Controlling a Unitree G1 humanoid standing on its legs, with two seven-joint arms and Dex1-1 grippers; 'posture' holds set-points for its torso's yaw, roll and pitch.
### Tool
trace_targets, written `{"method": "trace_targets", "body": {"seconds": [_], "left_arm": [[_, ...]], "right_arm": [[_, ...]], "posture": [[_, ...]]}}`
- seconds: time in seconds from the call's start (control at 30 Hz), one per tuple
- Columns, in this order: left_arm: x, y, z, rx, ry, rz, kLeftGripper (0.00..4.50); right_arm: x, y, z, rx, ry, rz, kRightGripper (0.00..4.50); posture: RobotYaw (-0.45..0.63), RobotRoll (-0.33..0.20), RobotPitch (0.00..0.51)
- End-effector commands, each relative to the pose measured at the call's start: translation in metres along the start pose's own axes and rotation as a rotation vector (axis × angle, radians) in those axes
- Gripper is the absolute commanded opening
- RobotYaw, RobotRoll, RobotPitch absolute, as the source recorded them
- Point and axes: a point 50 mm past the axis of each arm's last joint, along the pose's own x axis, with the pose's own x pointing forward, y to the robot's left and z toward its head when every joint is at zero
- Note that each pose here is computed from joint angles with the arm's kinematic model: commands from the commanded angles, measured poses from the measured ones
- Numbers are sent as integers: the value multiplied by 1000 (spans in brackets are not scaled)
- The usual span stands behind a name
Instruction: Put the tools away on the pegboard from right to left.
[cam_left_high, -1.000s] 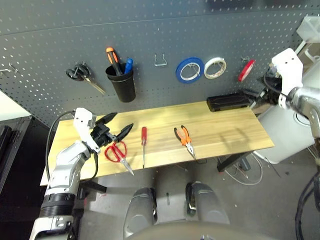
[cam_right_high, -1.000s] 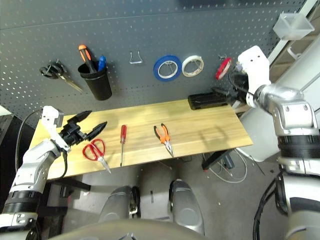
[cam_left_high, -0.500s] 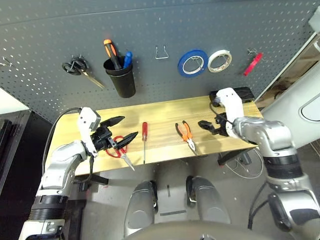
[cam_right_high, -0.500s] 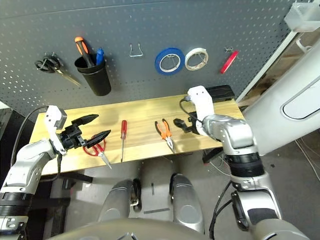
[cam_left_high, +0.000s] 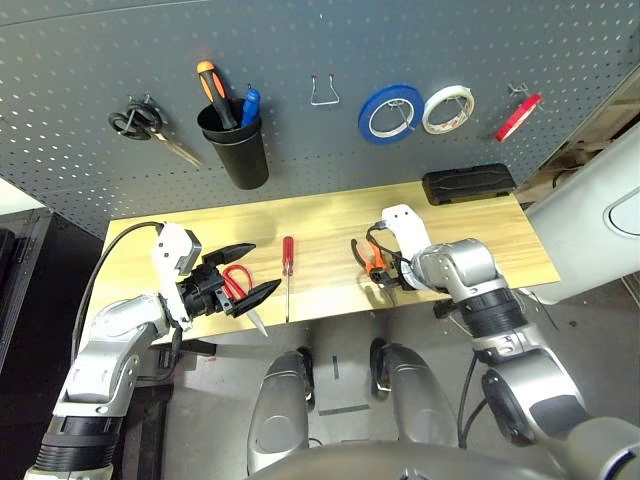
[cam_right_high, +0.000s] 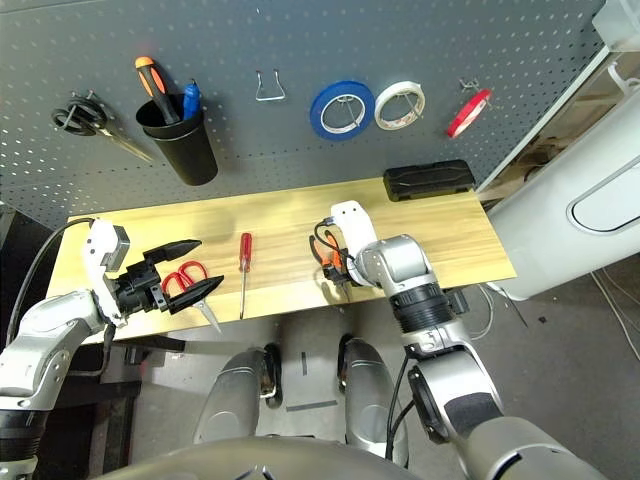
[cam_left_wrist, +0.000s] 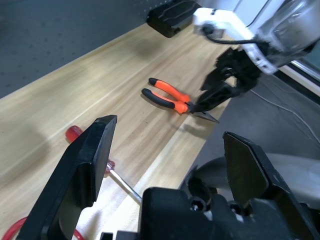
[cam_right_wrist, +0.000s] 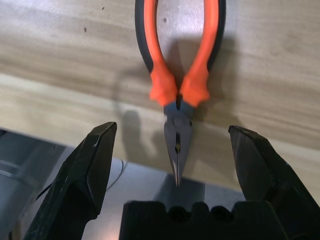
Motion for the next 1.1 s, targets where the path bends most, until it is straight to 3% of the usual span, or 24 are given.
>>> {"method": "trace_targets", "body": {"seconds": [0.03,0.47,0.57,0.73,0.97,1.1], "left_arm": [[-2,-6,0,-5,8,-22,4500],[-1,-10,6,-31,-2,-13,4500],[1,-10,7,-38,-1,-18,4500],[7,-9,10,-34,-13,-16,4500],[2,-7,16,-56,-68,38,4500],[-6,-1,22,-43,-91,94,4500]], "right_arm": [[11,-1,-2,7,16,-26,4483],[36,6,-2,2,27,-67,4483],[39,7,-4,-3,34,-66,3860],[44,4,-5,-27,10,-80,2111],[27,3,20,-137,-184,-5,2093],[-1,1,34,-184,-314,63,2093]], "posture": [[37,0,233],[65,0,220],[64,0,217],[65,0,203],[62,0,173],[64,0,147]]}}
